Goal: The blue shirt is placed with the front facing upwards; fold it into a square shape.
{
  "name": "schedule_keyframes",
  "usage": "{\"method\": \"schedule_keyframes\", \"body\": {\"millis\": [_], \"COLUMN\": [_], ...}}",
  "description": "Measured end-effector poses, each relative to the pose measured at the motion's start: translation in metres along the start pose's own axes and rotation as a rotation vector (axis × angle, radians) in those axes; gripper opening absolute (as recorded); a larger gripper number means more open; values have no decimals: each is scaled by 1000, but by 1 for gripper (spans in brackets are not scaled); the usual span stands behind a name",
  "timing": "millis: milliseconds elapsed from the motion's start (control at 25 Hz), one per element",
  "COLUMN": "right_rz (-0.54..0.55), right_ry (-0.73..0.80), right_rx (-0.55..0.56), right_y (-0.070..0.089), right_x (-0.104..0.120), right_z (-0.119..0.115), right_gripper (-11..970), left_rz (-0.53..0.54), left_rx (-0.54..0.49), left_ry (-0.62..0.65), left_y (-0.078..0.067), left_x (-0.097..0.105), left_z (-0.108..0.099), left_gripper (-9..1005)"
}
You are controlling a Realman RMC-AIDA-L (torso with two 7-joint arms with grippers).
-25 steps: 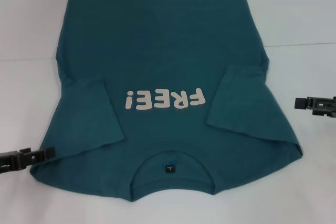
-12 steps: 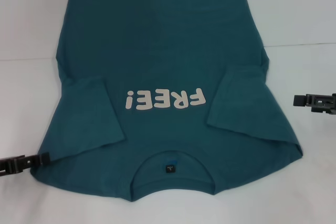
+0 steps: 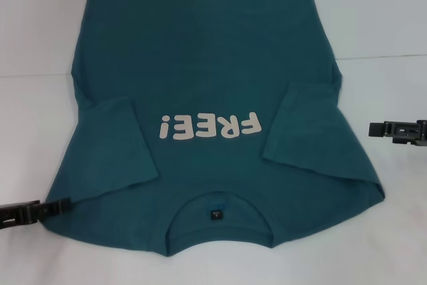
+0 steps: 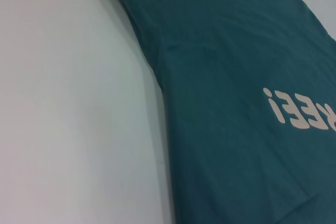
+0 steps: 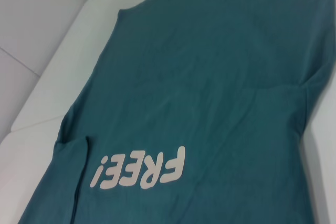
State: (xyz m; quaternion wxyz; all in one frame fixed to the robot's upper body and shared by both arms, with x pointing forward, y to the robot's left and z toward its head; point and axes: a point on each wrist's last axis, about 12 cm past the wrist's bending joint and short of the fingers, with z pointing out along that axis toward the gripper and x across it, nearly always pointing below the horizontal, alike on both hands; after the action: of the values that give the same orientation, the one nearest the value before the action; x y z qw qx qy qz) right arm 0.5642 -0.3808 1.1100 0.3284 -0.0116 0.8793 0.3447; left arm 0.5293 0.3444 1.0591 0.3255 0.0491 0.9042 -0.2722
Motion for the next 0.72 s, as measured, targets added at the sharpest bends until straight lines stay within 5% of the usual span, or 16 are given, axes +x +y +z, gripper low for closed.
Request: {"method": "schedule_keyframes", "body": {"millis": [720], "right_rz": [13], "right_ry": [10], "right_rx": [0], "right_y": [-2], "right_x": [6], "right_z": [-1], "right_gripper": [946], "left_rz": [34], "left_rx": [-76], "left_ry": [-27], "left_y": [4], "left_x": [-3], "left_z": [-9], "left_gripper": [759]}}
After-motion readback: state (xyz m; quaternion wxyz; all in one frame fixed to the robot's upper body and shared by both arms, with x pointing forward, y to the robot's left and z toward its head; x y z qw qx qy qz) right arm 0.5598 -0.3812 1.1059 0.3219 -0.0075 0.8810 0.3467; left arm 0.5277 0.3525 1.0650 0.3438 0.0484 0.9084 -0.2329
